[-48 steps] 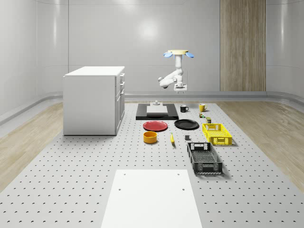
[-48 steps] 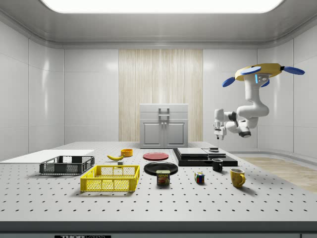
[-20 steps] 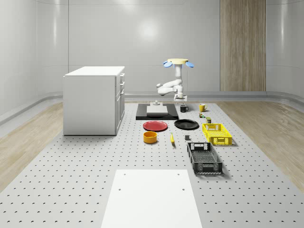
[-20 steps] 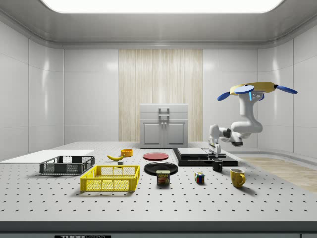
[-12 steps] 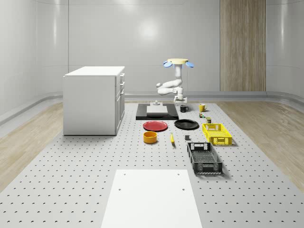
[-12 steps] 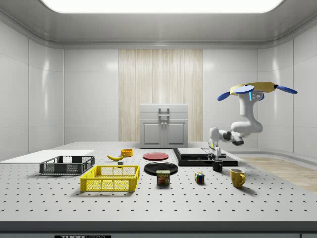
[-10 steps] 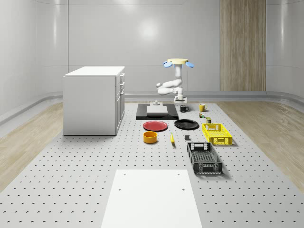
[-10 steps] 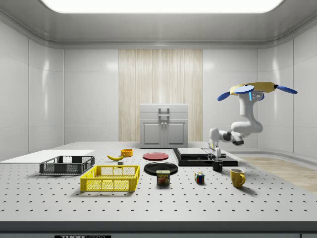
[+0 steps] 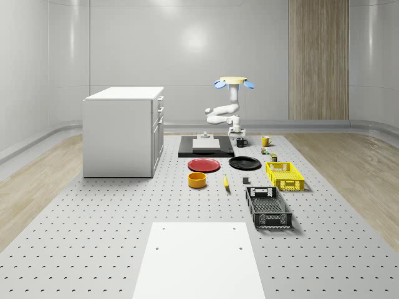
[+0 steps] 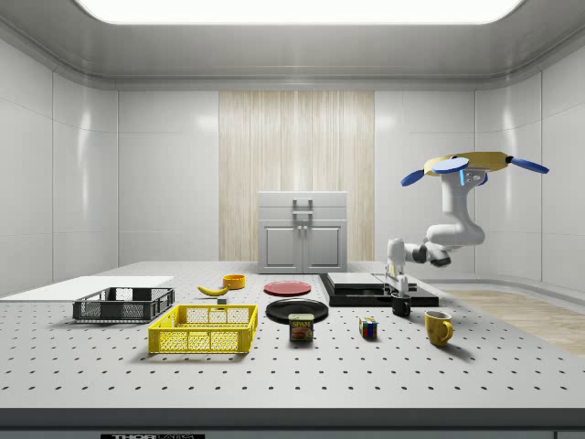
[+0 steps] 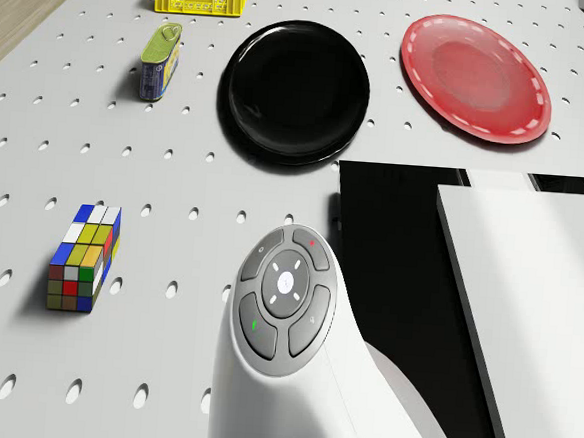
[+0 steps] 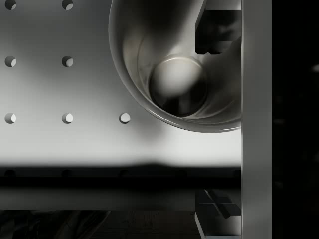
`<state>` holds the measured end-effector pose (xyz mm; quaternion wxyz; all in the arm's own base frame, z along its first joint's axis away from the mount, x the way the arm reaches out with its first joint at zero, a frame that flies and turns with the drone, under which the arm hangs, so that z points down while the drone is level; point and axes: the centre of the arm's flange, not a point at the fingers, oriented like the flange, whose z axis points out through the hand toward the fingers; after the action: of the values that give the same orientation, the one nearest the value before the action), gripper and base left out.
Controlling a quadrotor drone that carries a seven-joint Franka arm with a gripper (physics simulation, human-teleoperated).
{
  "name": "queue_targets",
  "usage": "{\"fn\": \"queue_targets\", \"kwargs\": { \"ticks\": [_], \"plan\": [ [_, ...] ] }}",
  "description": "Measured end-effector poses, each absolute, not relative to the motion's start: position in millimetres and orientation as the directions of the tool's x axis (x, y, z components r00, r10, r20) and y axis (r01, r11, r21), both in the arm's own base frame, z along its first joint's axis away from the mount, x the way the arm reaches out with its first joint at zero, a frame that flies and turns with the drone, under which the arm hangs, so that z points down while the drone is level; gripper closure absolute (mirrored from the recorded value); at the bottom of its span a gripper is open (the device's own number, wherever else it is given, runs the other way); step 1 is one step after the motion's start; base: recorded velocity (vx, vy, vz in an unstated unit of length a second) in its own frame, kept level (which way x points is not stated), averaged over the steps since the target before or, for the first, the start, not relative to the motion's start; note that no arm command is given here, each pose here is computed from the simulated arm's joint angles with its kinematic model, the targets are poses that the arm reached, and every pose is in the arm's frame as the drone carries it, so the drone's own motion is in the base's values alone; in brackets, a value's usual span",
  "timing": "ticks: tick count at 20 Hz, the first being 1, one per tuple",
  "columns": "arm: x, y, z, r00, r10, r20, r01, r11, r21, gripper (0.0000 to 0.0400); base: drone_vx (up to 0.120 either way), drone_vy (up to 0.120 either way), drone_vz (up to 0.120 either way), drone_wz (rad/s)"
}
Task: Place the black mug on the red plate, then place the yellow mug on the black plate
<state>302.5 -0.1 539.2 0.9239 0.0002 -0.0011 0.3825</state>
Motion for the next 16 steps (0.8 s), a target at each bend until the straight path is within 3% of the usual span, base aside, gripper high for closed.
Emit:
{"fn": "queue_targets", "kwargs": {
  "ticks": [10, 13, 16],
  "plan": [
    [303.0, 0.0, 545.9, 0.707, 0.707, 0.002, -0.707, 0.707, 0.000, 0.0000, 0.000, 0.000, 0.000, 0.000],
    [303.9, 0.0, 546.3, 0.707, 0.707, 0.002, -0.707, 0.707, 0.000, 0.0141, 0.000, 0.000, 0.000, 0.000],
    [304.3, 0.0, 546.6, 0.707, 0.707, 0.002, -0.707, 0.707, 0.000, 0.0220, 0.000, 0.000, 0.000, 0.000]
  ]
}}
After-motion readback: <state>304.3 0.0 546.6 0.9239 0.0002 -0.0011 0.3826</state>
